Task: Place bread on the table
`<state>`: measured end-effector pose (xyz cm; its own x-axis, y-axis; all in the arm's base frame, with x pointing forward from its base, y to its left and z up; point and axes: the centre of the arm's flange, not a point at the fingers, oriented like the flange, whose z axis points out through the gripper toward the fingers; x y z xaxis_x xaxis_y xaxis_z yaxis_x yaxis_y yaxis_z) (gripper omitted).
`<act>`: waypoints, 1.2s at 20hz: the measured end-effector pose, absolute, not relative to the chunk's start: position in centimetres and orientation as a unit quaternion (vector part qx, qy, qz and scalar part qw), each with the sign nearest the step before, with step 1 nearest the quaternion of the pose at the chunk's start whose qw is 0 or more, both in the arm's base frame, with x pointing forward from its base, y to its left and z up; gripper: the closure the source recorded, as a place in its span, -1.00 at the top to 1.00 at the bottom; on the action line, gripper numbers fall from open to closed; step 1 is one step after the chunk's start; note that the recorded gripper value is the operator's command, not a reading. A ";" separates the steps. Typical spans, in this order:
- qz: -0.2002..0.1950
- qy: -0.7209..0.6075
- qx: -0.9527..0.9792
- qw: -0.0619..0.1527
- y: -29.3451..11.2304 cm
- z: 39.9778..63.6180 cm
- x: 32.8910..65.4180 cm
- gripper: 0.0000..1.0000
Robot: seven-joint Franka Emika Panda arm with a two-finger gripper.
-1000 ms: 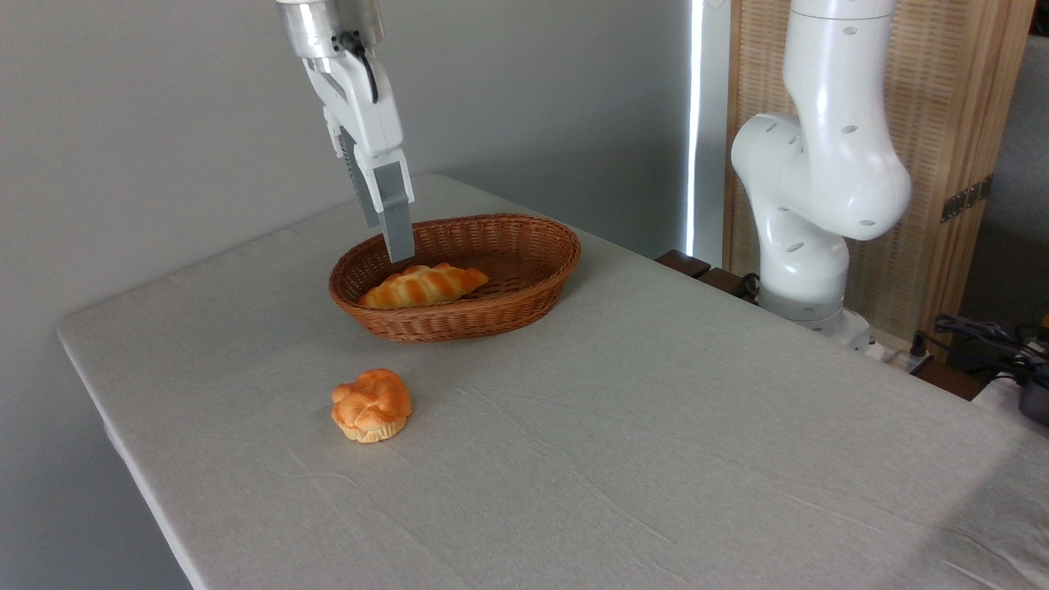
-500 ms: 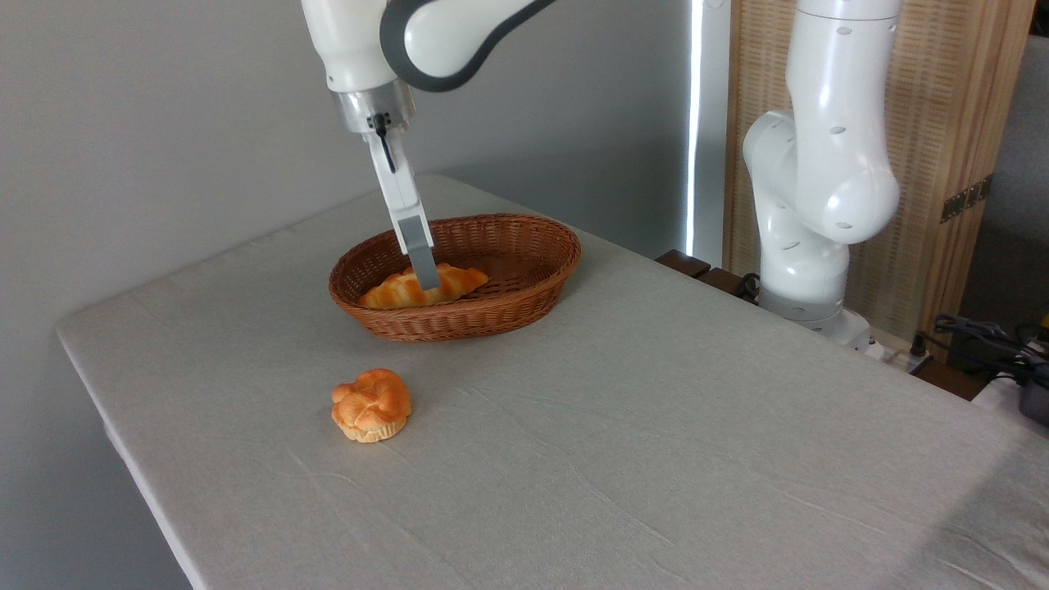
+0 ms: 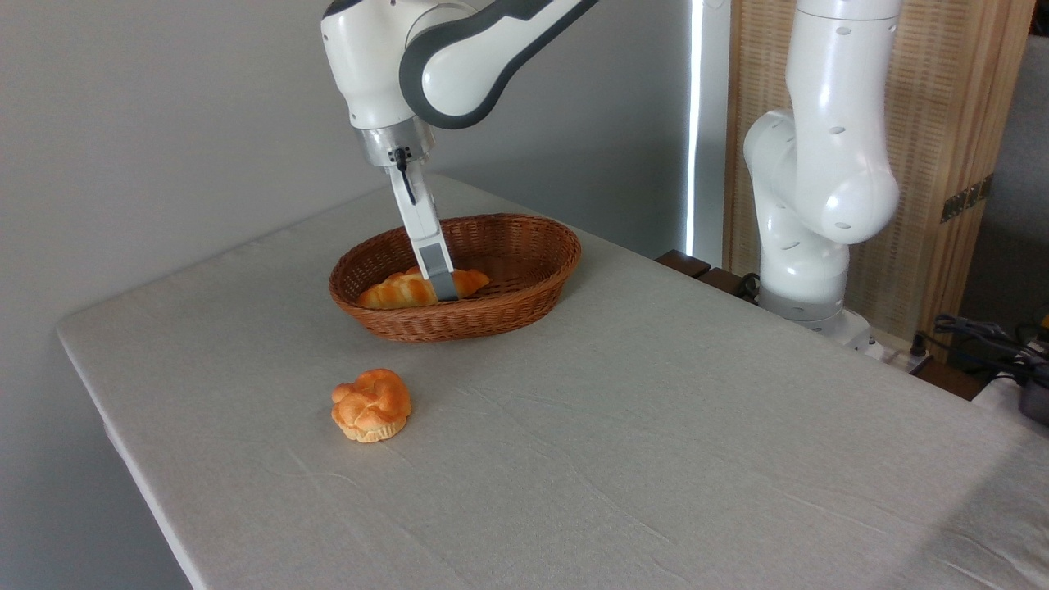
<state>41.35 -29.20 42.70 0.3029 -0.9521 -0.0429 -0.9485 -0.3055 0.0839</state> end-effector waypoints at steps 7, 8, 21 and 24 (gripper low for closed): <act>-0.024 -0.595 0.803 0.019 -29.7 41.0 40.7 -0.08; -0.025 -0.595 0.803 0.019 -29.7 41.0 40.7 -0.17; -0.025 -0.596 0.802 0.018 -29.8 41.0 40.5 -0.54; -0.025 -0.597 0.802 0.021 -30.1 41.0 40.4 -0.54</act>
<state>40.37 -30.08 40.99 0.2861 -0.9581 -0.0146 -0.9560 -0.2864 0.0636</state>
